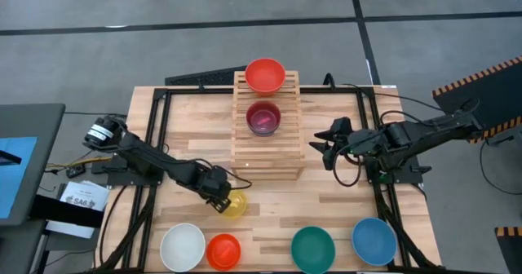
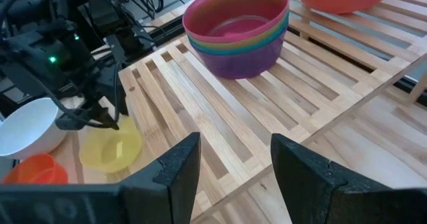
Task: Place and stack bowls onto a shelf
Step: Stack the small yellow bowl on top of the small red bowl on the shelf
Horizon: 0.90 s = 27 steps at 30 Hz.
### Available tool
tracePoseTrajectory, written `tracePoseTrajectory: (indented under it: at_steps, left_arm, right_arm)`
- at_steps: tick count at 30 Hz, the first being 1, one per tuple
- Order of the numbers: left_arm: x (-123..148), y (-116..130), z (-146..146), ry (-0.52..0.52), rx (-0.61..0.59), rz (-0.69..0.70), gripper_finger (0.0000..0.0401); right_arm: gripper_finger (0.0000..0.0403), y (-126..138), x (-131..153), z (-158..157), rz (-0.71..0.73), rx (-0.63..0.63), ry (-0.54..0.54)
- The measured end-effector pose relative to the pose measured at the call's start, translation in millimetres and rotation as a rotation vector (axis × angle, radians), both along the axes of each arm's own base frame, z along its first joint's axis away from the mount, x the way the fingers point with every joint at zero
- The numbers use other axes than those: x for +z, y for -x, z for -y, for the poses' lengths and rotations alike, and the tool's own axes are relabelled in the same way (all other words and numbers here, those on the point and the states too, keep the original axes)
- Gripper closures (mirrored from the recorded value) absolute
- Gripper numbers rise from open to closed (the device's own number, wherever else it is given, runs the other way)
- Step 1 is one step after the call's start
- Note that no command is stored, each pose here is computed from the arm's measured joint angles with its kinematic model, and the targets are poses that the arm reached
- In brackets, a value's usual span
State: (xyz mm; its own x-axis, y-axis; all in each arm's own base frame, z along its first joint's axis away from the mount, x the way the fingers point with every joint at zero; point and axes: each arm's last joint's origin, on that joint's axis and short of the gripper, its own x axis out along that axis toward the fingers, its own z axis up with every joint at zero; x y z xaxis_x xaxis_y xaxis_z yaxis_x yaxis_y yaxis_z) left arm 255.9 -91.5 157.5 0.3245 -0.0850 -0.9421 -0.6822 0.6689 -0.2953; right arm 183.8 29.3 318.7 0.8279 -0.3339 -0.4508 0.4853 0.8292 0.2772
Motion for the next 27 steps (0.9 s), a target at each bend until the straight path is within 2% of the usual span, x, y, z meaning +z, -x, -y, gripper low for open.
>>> tracePoseTrajectory:
  at_steps: [2,5,7,12,17,19,23,27]
  left_arm:
    - [1,0,0,0.008,-0.035,0.002,0.0277]
    - [4,2,0,0.000,-0.066,0.001,0.0363]
    - [9,3,-2,0.003,-0.083,0.023,0.0388]
    - [42,19,-18,0.006,-0.089,0.085,0.0399]
    - [103,50,-38,0.096,-0.093,0.241,0.0401]
    - [131,62,-47,0.098,-0.086,0.313,0.0401]
    - [185,67,-70,0.006,-0.017,0.493,0.0401]
    - [231,50,-97,-0.153,-0.011,0.616,0.0401]
  right_arm:
    - [0.0195,0,-1,0,-0.007,0.000,0.002]
    - [0.0195,1,-1,0,-0.015,-0.001,0.004]
    - [0.0195,1,-1,1,-0.016,-0.005,0.004]
    - [0.0195,0,-1,5,-0.015,-0.024,0.003]
    - [0.0195,0,-1,8,-0.015,-0.044,0.002]
    - [0.0195,-1,-1,9,-0.014,-0.052,0.001]
    - [0.0195,-1,0,11,-0.002,-0.061,-0.002]
    - [0.0195,-2,0,11,0.005,-0.061,-0.003]
